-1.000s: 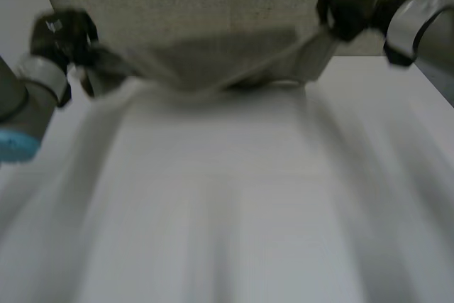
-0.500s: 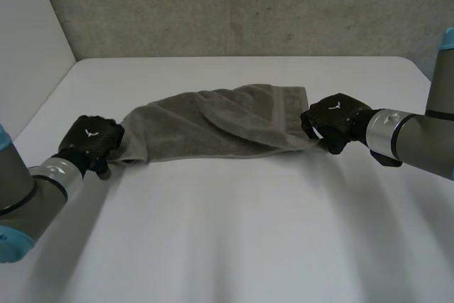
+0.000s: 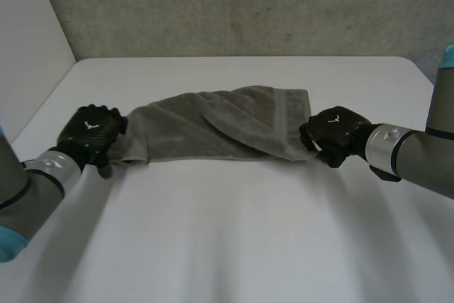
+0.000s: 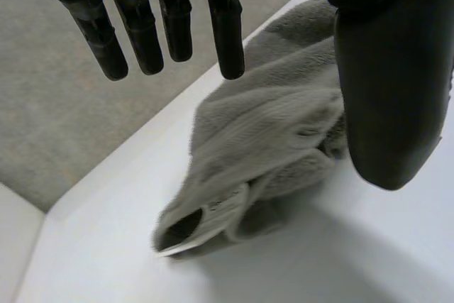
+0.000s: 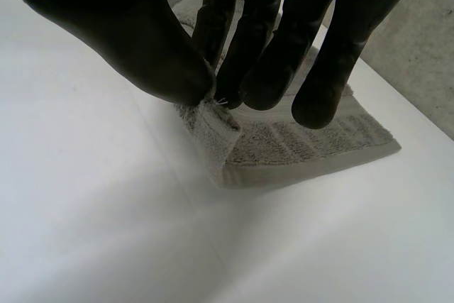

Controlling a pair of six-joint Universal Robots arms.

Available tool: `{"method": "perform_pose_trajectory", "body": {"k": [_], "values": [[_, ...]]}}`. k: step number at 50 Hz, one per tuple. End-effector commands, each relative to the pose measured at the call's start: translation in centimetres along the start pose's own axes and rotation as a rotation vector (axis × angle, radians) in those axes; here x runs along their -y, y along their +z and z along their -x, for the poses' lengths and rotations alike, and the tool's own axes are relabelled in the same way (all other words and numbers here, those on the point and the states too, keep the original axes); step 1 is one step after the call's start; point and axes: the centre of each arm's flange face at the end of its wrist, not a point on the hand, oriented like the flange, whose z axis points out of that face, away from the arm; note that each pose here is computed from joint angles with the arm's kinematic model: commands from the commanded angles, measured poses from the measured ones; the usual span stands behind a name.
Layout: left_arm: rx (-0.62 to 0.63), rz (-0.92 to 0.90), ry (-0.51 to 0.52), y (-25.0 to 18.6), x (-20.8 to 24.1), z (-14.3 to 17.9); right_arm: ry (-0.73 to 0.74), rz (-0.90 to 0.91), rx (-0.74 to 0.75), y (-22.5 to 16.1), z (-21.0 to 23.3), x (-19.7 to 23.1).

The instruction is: Fold the towel.

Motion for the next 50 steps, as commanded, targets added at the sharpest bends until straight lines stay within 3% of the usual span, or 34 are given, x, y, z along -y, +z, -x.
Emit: {"method": "perform_pose_trajectory", "body": {"k": [1,18,35,44,50], "values": [[-0.067,-0.018,0.005,1.2,0.2,-2.2,0.001,0.000,-0.002,0.2,0.1,-0.4],[-0.059,-0.009,0.027,4.8,-0.9,-2.7,0.013,0.008,-0.015,0.2,-0.5,-1.1],[-0.038,-0.003,0.029,5.5,-1.1,-2.4,0.012,0.003,-0.034,0.2,-1.0,-1.1],[0.040,-0.167,0.045,3.8,5.3,0.2,0.056,-0.077,-0.118,-1.2,-2.9,2.2],[0.081,-0.303,-0.031,1.4,10.3,1.8,0.110,-0.140,-0.181,-2.9,-4.9,4.3]]}}
